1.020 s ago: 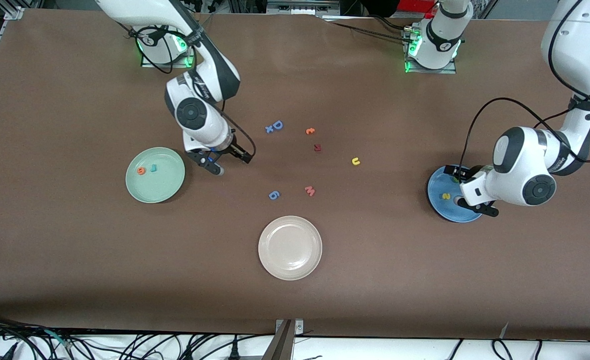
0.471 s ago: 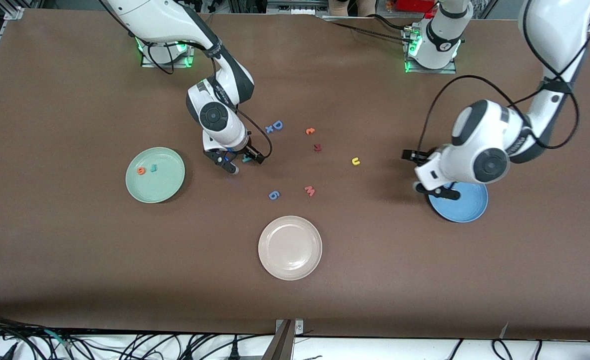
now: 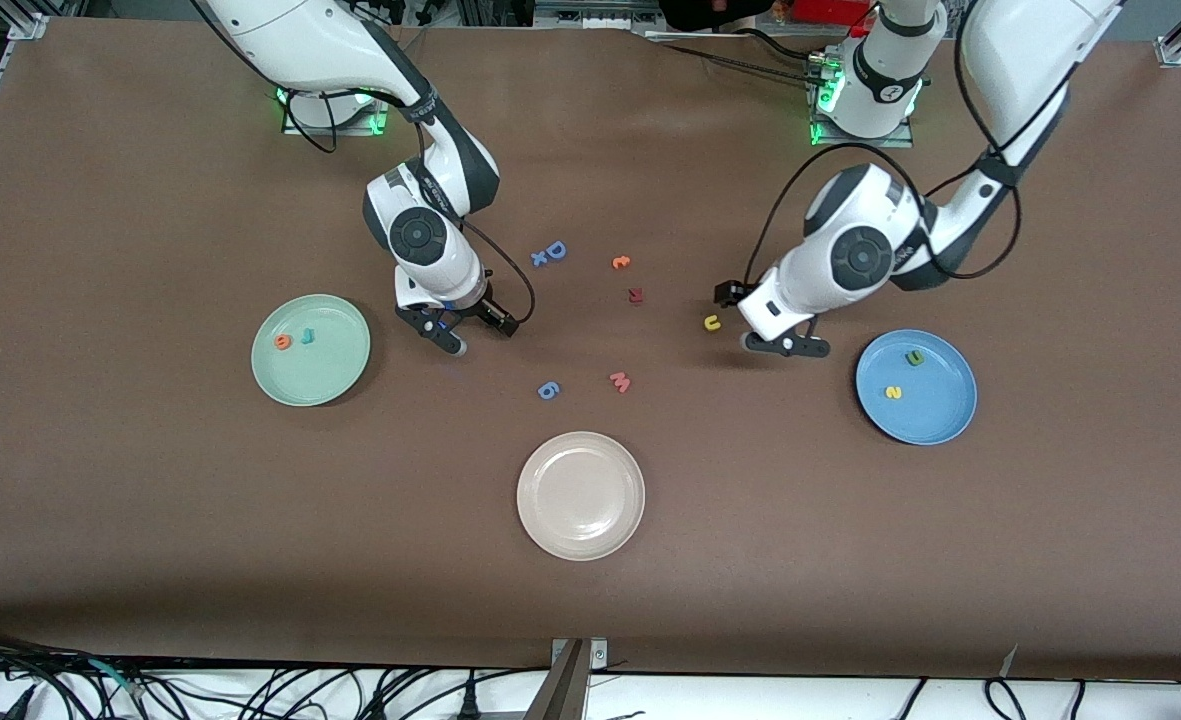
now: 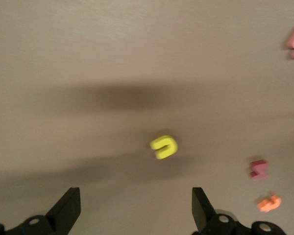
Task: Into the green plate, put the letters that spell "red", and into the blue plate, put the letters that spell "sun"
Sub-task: 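Reach the cyan b with the right gripper while the left gripper reaches yellow u, then move the cyan b onto the green plate while the left gripper grasps u, then place the yellow u on the blue plate while the right gripper withdraws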
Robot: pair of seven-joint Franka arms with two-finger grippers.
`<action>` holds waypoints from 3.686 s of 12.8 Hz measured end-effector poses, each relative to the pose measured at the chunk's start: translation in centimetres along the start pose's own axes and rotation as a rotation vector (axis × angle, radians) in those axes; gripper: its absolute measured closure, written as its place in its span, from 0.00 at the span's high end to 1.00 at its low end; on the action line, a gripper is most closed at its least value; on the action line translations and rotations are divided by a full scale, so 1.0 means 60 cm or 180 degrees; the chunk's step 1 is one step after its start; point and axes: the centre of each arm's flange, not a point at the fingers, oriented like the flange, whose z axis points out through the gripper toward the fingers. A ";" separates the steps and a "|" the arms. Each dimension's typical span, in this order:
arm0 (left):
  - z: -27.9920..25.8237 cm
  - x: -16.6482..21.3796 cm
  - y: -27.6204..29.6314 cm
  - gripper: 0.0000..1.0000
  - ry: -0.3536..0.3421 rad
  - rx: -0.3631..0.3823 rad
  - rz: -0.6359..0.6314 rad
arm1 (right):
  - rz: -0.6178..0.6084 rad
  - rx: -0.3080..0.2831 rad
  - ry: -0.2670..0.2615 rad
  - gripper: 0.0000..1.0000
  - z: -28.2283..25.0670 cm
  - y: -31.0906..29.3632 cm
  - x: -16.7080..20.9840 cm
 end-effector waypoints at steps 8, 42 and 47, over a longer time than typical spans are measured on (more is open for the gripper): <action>0.049 -0.043 0.074 1.00 0.0461 0.0425 0.0305 | -0.0002 0.0060 0.0020 0.60 -0.004 -0.006 -0.001; -0.015 0.037 -0.032 0.31 0.0211 0.0775 0.0522 | -0.1228 -0.0391 -0.0246 0.75 -0.116 0.272 0.331; -0.084 0.100 -0.217 0.31 -0.0128 0.0769 0.1110 | -0.1161 -0.0358 -0.0564 1.00 -0.364 0.249 0.378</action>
